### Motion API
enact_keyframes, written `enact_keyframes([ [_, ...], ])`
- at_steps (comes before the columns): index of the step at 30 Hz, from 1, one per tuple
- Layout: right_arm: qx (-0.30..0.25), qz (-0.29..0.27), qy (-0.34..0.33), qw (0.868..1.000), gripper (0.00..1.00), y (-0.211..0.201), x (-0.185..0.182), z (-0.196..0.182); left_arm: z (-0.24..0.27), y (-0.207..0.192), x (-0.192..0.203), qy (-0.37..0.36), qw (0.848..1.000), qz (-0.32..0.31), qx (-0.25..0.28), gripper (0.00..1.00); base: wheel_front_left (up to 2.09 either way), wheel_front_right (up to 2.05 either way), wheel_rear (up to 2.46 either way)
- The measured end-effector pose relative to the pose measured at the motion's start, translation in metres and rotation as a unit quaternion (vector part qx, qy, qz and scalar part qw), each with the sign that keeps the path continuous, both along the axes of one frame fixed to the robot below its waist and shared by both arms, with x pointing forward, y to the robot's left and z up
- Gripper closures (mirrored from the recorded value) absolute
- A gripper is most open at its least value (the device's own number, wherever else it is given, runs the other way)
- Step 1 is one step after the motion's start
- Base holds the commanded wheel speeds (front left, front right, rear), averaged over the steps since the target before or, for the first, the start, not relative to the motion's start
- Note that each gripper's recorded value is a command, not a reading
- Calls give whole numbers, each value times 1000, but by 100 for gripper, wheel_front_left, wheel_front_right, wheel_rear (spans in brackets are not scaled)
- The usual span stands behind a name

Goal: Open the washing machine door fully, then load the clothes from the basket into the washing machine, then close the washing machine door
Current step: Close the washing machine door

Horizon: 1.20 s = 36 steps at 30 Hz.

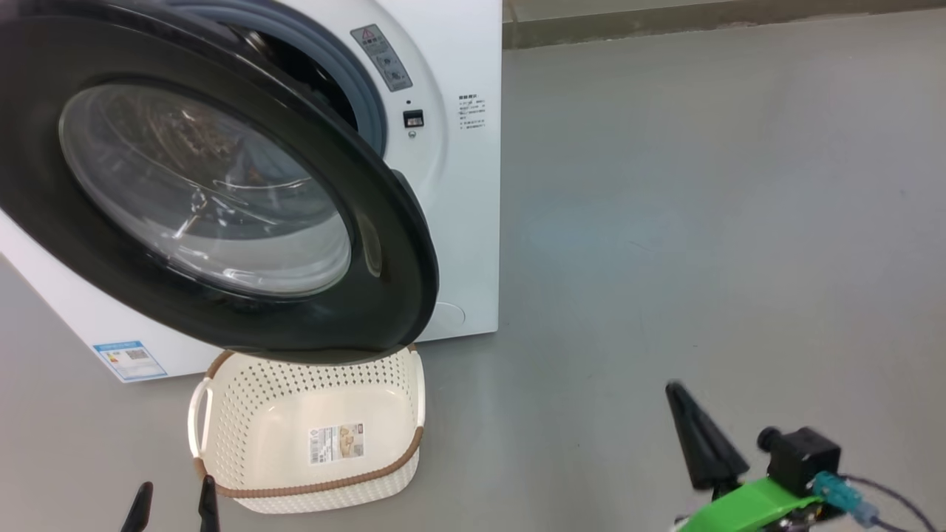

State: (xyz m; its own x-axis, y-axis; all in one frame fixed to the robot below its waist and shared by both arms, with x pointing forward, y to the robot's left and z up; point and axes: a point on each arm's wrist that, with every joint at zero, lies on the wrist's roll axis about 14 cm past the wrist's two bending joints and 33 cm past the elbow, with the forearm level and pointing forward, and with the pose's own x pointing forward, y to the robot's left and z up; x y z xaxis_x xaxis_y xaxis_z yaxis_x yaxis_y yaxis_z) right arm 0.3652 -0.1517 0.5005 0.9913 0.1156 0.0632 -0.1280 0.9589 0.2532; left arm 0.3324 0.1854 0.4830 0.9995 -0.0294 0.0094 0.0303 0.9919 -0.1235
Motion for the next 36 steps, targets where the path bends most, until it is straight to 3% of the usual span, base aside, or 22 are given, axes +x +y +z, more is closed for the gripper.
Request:
enact_keyframes([
  [8,13,32,-146,989,100,21,2,93,-1,4,0,2,1000,6,0,0,0,0,0],
  [15,4,102,-252,962,100,66,-9,158,-4,7,-1,7,1000,14,-6,0,0,0,0],
  [17,0,148,-267,952,100,91,-11,165,-1,10,1,2,1000,19,-11,0,0,0,0],
  [25,-25,274,-274,921,100,156,-13,161,3,11,3,-5,999,26,-20,0,0,0,0],
  [31,-55,369,-221,901,100,201,-7,117,6,16,6,-9,999,39,-37,0,0,0,0],
  [36,-67,408,-178,893,100,223,10,86,6,20,8,-8,998,48,-42,0,0,0,0],
])
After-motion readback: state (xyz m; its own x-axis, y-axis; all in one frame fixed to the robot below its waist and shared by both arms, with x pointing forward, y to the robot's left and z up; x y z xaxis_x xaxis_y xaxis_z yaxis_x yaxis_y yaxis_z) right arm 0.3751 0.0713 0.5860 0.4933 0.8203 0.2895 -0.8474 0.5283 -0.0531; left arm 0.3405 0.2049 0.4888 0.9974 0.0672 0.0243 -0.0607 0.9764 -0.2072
